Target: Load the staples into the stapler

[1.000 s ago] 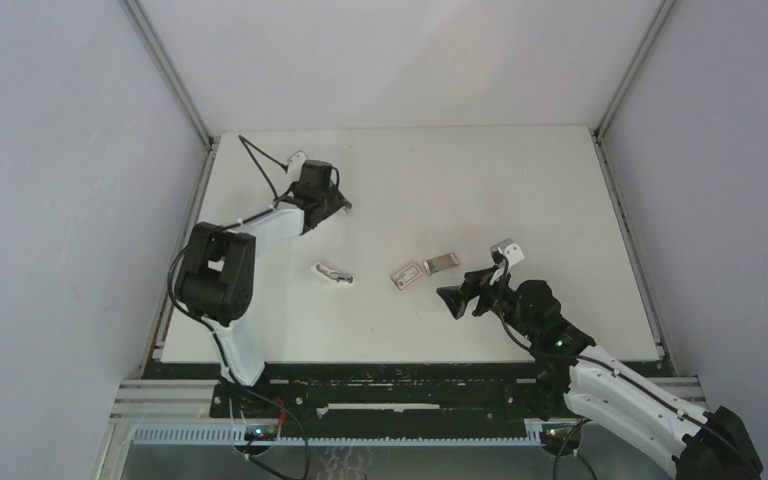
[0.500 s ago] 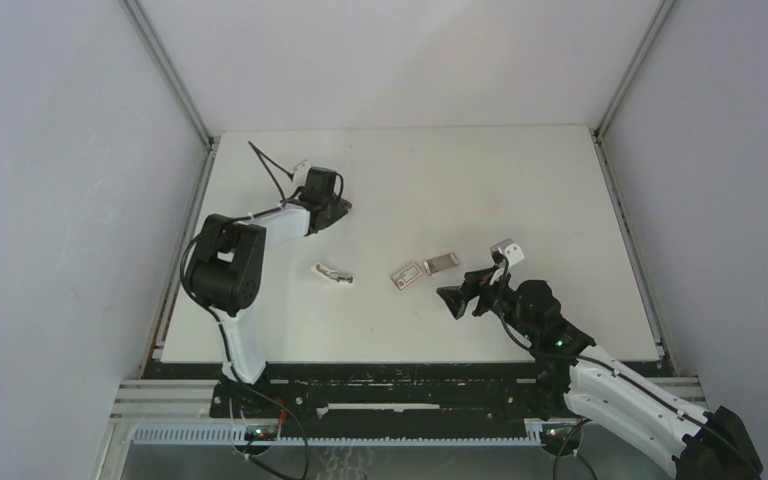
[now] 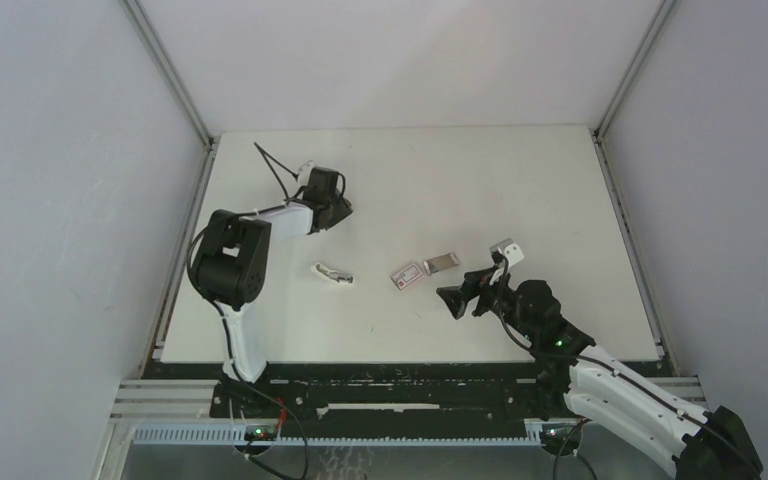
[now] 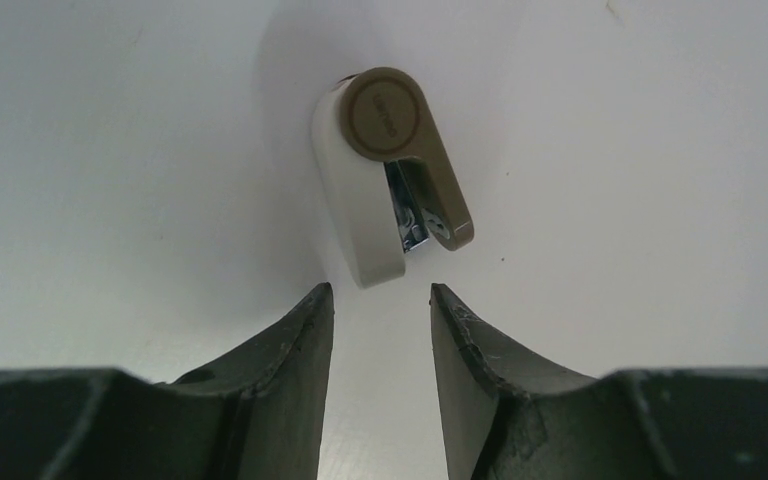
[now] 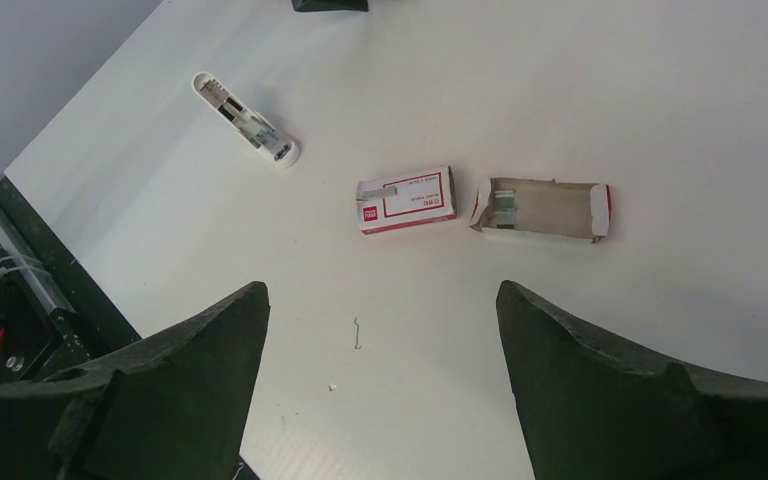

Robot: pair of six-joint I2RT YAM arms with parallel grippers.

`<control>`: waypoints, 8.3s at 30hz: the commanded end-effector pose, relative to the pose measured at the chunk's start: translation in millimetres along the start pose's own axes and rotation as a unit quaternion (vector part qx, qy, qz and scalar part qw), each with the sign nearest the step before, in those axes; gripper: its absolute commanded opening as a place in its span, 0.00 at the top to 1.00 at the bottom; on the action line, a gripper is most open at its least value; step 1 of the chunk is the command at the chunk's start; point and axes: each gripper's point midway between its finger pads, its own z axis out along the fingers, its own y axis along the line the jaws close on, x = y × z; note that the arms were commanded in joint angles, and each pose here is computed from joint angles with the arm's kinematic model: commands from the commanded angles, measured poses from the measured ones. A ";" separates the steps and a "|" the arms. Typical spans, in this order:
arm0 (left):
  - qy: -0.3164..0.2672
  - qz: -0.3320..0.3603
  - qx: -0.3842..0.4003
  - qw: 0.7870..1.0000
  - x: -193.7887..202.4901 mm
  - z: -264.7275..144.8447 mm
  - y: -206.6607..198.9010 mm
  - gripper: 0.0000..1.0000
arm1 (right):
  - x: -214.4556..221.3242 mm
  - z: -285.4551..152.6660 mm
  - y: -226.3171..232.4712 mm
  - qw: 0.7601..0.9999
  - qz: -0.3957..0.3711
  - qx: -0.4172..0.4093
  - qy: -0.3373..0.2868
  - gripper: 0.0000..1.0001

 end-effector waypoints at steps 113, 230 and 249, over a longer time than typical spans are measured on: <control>0.196 0.286 0.179 0.921 140.1 -237.9 19.0 0.91 | 18.5 77.5 82.7 0.976 -0.057 -0.005 0.210 1.00; -0.196 0.200 0.103 0.954 -70.2 -312.9 87.4 0.04 | 47.1 121.6 -79.2 0.930 0.009 0.175 0.323 0.73; -0.203 0.201 0.100 0.953 -71.4 -315.3 89.5 0.04 | 64.3 119.2 -81.9 0.915 0.011 0.206 0.347 0.97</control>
